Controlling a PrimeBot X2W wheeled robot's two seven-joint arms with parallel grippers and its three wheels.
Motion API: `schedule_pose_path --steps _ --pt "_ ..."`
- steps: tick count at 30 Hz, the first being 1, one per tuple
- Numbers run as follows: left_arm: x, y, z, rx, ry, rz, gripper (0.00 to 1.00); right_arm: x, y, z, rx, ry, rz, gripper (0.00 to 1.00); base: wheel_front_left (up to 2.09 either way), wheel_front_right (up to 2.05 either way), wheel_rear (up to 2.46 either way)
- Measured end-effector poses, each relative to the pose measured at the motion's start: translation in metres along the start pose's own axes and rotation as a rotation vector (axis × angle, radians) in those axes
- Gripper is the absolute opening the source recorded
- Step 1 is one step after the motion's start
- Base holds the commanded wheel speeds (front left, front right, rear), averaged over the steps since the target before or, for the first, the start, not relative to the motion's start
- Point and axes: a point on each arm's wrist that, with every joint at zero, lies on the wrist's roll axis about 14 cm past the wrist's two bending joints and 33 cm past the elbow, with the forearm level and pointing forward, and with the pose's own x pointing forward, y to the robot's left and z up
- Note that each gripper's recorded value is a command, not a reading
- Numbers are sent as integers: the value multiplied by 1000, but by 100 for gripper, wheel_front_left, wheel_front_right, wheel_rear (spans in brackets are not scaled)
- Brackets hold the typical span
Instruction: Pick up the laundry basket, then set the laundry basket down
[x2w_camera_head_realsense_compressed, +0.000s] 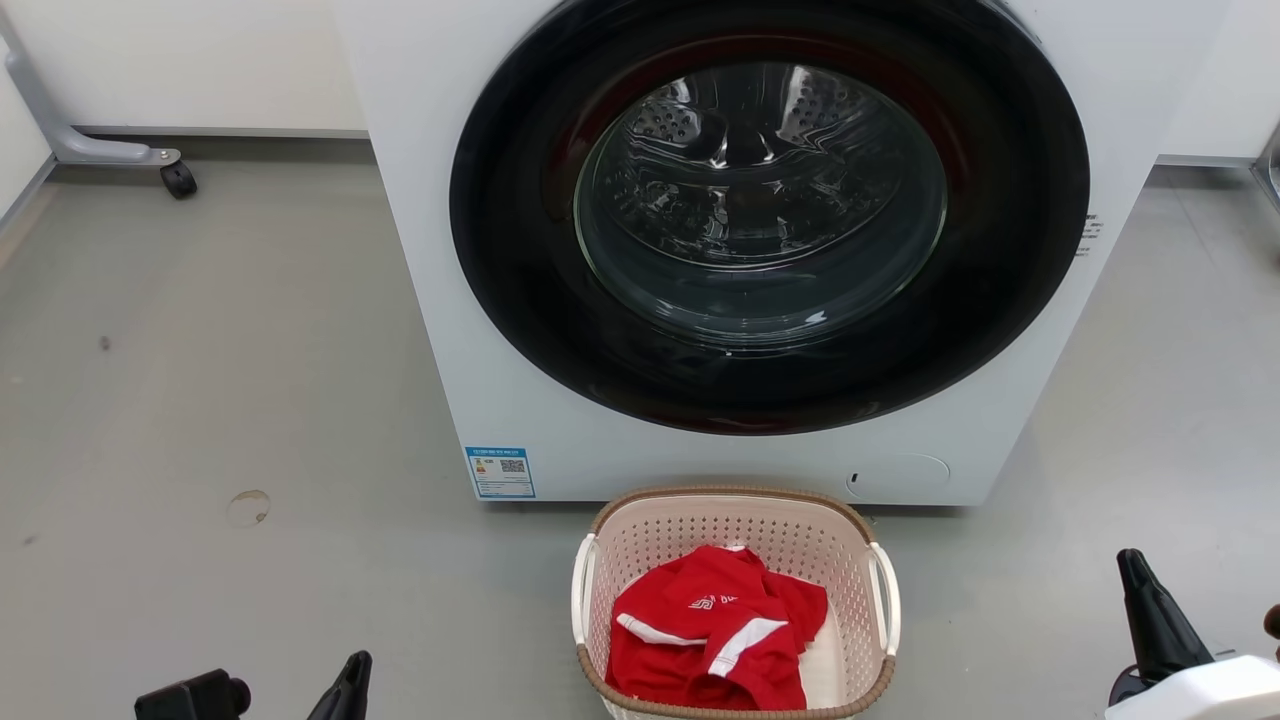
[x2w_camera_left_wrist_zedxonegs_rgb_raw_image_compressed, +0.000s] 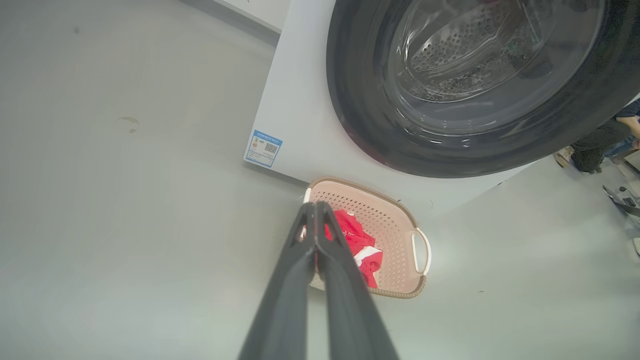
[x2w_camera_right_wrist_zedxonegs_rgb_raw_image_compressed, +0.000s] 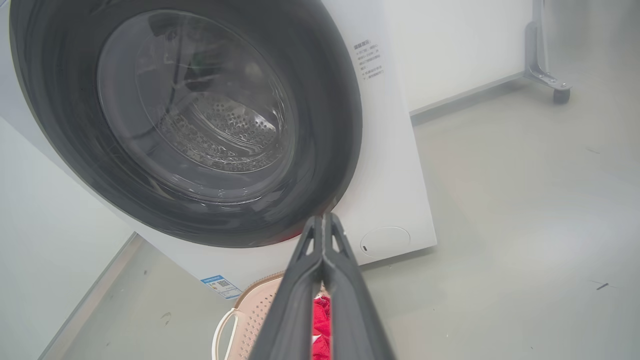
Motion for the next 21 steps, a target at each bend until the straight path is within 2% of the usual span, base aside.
schedule_pose_path --steps 21 --pt "19 -4 11 -214 -14 -32 0 3 -15 15 199 -34 -60 0 0 0 0"
